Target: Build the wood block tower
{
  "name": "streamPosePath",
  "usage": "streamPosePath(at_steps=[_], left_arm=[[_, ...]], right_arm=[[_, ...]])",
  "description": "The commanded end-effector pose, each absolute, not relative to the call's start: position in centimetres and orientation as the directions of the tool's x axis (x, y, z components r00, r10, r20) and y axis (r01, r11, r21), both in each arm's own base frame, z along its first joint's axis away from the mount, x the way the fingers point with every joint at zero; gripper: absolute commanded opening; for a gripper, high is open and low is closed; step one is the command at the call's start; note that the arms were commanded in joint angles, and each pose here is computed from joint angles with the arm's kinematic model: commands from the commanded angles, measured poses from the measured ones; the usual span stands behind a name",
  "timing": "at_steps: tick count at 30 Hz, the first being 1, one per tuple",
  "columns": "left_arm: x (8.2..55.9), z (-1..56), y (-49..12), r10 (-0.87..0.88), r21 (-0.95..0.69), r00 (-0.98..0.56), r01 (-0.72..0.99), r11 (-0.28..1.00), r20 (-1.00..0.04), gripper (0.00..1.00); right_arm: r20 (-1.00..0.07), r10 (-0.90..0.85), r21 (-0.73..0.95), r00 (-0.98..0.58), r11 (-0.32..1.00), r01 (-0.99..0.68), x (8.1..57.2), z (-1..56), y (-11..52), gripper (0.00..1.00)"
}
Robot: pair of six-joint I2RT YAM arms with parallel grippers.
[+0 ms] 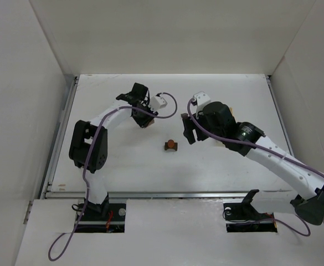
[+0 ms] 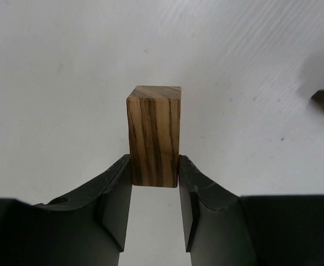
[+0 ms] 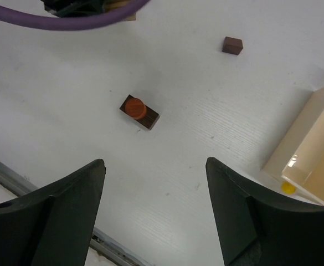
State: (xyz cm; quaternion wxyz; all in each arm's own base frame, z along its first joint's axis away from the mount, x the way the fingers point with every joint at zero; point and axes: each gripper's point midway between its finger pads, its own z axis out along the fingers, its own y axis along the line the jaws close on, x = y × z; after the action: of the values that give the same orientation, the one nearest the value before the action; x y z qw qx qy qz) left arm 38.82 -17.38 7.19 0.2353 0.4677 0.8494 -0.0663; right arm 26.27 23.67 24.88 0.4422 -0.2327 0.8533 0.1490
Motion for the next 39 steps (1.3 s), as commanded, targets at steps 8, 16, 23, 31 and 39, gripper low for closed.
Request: streamPosePath(at_steps=[8, 16, 23, 31, 39], left_arm=[[33.7, 16.6, -23.5, 0.831, 0.125, -0.146, 0.960, 0.250, -0.536, 0.00], [29.6, 16.5, -26.1, 0.866, 0.149, -0.023, 0.983, 0.111, -0.499, 0.00], [28.2, 15.5, -27.7, 0.871, 0.199, 0.021, 0.976, 0.088, -0.490, 0.00], [27.6, 14.5, -29.4, 0.859, 0.186, 0.027, 0.979, 0.080, -0.510, 0.00], [26.2, 12.9, -31.2, 0.865, 0.185, 0.095, 0.983, -0.003, -0.492, 0.00]], right_arm=[[-0.869, -0.170, 0.056, -0.465, 0.899, -0.434, 27.2, 27.2, 20.3, 0.80], [-0.876, -0.151, 0.067, -0.458, 0.902, -0.426, 26.9, 27.5, 19.5, 0.80], [-0.877, -0.130, 0.095, -0.462, 0.896, -0.433, 26.6, 27.8, 19.7, 0.80], [-0.883, -0.123, 0.094, -0.453, 0.899, -0.427, 26.4, 28.0, 19.3, 0.80], [-0.877, -0.130, 0.095, -0.462, 0.896, -0.433, 26.4, 27.7, 19.6, 0.80]])
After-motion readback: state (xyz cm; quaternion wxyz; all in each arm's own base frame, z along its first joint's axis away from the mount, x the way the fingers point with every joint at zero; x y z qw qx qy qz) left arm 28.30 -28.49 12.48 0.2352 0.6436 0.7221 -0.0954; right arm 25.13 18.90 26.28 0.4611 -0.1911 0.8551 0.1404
